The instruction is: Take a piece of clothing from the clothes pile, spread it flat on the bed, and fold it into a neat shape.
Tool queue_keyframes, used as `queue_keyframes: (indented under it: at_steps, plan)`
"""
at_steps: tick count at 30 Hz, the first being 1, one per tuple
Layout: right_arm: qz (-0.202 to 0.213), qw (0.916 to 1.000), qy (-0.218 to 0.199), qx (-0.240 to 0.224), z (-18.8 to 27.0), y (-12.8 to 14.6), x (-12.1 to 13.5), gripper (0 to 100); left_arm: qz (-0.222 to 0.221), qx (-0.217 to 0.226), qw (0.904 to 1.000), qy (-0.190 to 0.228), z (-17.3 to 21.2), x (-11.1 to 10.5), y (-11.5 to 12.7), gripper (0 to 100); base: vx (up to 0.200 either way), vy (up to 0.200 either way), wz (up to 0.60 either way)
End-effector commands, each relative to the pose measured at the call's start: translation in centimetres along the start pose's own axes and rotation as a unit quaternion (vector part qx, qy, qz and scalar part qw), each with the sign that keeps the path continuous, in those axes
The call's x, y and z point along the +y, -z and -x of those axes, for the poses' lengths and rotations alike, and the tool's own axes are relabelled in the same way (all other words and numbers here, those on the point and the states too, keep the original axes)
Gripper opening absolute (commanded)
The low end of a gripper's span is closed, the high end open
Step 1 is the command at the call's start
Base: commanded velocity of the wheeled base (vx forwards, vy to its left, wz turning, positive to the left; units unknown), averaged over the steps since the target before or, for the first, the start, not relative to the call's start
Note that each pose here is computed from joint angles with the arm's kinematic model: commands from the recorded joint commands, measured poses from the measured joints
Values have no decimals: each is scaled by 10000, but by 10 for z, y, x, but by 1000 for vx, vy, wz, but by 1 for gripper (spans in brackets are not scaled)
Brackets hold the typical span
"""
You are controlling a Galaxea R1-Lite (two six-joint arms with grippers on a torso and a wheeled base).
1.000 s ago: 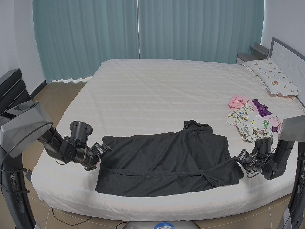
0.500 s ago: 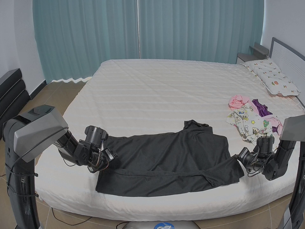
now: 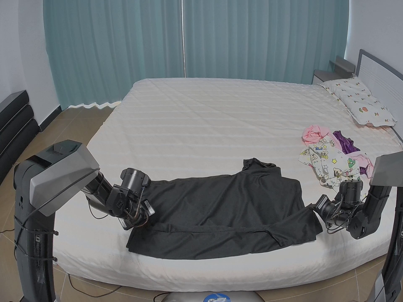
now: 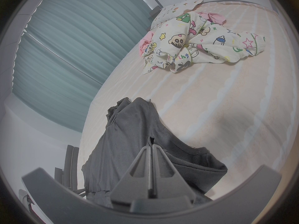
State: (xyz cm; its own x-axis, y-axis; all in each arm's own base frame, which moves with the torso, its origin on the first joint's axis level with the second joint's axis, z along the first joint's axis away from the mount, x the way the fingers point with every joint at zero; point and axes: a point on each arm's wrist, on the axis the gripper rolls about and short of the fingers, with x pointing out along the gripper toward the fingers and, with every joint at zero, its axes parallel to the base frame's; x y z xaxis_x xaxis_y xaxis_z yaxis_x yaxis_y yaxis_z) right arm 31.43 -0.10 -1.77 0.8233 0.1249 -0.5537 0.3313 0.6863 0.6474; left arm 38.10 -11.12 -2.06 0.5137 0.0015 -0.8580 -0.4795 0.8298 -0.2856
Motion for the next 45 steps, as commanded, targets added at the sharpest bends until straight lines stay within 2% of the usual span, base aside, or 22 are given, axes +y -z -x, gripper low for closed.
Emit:
queue_keyframes:
  at_steps: [1, 14, 24, 33, 39, 45]
  plan:
    - [4, 10000, -7, 1, 0, 0, 0, 0, 1, -33, 9999, -124, 0, 2, 0, 0, 0, 0, 0]
    - [22, 9998, -155, -152, 2, -2, 2, 0, 175, -68, 9990, -407, 1, 18, -8, 0, 0, 0, 0]
    - [67, 9983, -541, -212, 2, -5, 4, 0, 239, -18, 9984, -521, 0, 27, -9, 0, 0, 0, 0]
    - [33, 9984, -501, -275, -1, -9, 0, 0, 261, -39, 9985, -488, 3, 27, -10, 0, 0, 0, 0]
    - [41, 9975, -712, -1, 11, -3, -5, 0, 287, -46, 9985, -464, 3, 27, -10, 0, 0, 0, 0]
    - [46, 9970, -770, -15, 4, -5, -5, 0, 303, -49, 9985, -449, 0, 27, -11, 0, 0, 0, 0]
